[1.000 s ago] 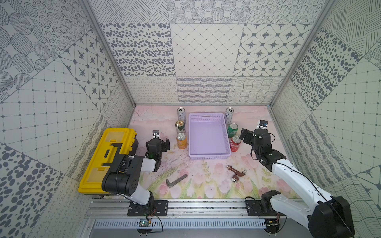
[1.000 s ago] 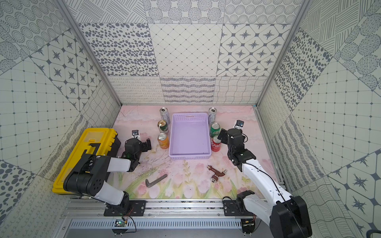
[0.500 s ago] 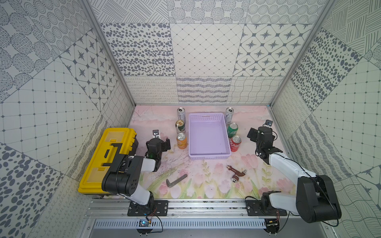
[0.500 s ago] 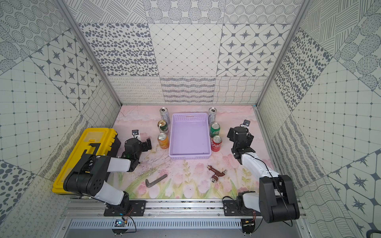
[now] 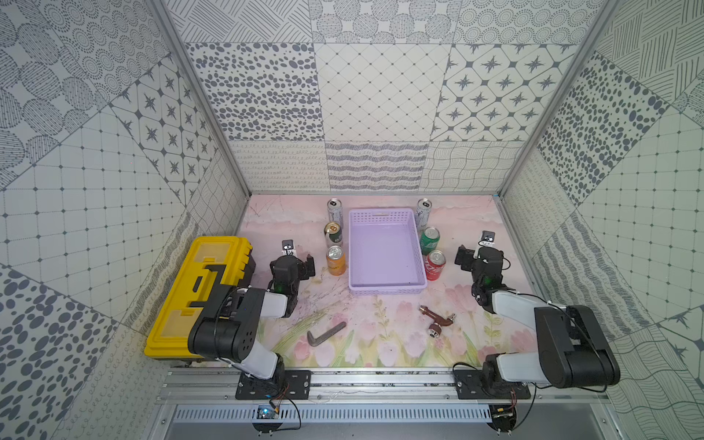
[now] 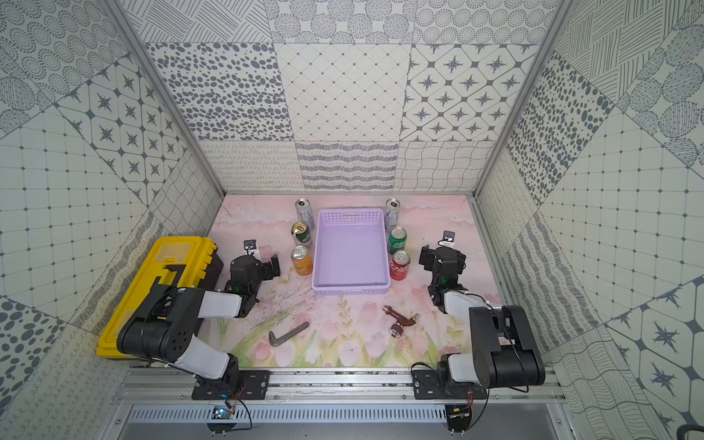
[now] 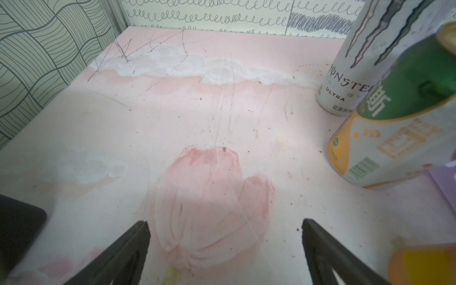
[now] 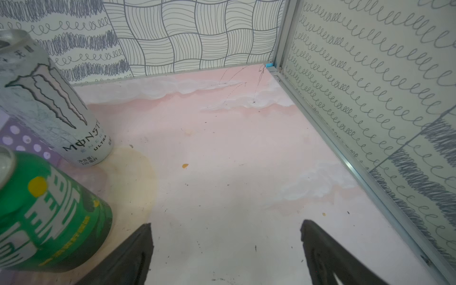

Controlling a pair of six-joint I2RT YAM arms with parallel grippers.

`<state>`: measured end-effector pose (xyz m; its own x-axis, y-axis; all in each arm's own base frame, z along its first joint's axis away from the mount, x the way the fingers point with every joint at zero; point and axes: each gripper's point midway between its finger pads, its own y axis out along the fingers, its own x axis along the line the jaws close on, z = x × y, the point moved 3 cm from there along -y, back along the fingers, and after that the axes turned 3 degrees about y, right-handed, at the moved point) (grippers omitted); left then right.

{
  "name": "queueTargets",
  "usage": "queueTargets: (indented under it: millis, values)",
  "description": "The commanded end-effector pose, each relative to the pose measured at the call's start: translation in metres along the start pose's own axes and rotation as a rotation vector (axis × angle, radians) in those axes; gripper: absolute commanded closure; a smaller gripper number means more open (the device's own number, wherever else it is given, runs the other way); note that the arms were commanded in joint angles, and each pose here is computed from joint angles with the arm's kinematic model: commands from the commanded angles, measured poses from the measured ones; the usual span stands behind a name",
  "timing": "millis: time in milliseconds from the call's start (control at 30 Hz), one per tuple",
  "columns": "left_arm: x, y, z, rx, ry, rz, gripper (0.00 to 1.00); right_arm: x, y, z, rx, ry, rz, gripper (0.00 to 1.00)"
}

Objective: Take out the drinks from the basket
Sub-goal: Reset both arms

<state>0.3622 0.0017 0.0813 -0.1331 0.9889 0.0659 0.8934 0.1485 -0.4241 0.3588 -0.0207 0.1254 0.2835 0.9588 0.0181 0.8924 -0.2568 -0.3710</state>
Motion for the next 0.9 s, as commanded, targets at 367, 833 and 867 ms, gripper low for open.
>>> queueTargets:
  millis: [367, 833, 867]
  values:
    - [-0.001, 0.000, -0.012, -0.051, -0.023, 0.013, 0.00, 0.020, 0.012, -0.002, -0.072, -0.012, -0.124, 0.03]
    - [-0.001, 0.000, -0.012, -0.052, -0.023, 0.013, 0.00, 0.016, 0.011, 0.006, -0.097, -0.005, -0.107, 0.03]
    - [-0.001, 0.000, -0.012, -0.054, -0.024, 0.013, 0.00, 0.016, 0.011, 0.005, -0.100, -0.004, -0.107, 0.03]
